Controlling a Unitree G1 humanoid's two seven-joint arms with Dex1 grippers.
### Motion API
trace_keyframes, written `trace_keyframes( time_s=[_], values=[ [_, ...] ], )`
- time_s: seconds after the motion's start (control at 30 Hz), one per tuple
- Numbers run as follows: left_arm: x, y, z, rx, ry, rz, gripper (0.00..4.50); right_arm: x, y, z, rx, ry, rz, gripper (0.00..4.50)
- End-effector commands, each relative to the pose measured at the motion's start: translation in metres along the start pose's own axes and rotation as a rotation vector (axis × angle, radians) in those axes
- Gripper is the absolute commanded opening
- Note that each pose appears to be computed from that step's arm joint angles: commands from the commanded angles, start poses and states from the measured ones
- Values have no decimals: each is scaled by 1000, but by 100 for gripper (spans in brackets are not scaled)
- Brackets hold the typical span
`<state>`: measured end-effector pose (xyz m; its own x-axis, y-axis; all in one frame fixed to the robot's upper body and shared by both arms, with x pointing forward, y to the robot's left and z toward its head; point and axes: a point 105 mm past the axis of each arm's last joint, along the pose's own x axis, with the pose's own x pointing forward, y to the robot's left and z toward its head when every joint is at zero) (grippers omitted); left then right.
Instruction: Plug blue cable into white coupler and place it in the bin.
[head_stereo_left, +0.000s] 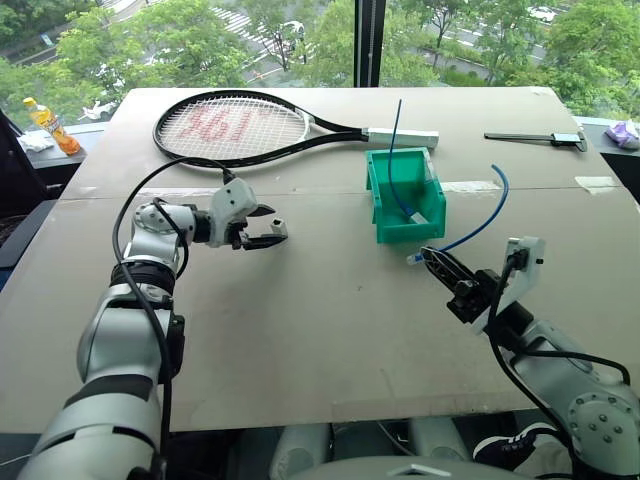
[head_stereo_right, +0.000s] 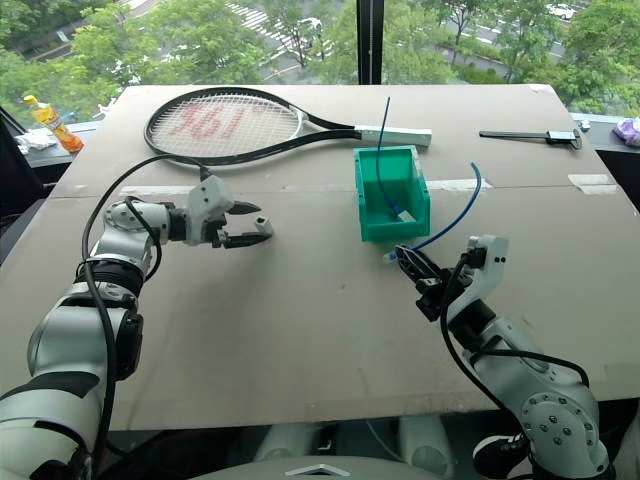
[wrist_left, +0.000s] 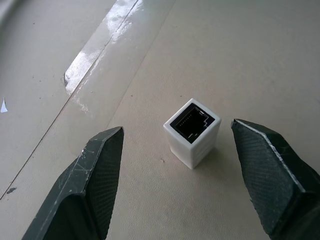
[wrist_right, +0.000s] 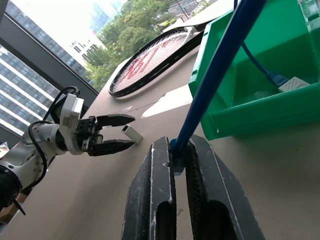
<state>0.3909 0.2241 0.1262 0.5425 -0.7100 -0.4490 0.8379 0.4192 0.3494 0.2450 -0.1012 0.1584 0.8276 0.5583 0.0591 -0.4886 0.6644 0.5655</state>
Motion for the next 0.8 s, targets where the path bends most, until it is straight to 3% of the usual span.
trace_keyframes(
  time_s=[0.03,0.1,0.17,0.33,0.6,0.8],
  values=[
    [3,6,7,28,-4,24,351,-4,11,10,-21,-48,29,0],
    [4,5,7,20,-8,23,351,-4,11,10,-21,-49,26,0],
    [6,3,7,14,-13,12,300,-5,11,10,-23,-49,24,0],
    [5,1,8,-2,-36,-10,81,-6,10,10,-27,-46,18,0],
    [2,-9,18,-108,-155,-99,73,-4,10,7,-46,-27,29,0],
    [22,-36,35,-104,-236,-188,73,-1,10,4,-153,21,54,0]
  ],
)
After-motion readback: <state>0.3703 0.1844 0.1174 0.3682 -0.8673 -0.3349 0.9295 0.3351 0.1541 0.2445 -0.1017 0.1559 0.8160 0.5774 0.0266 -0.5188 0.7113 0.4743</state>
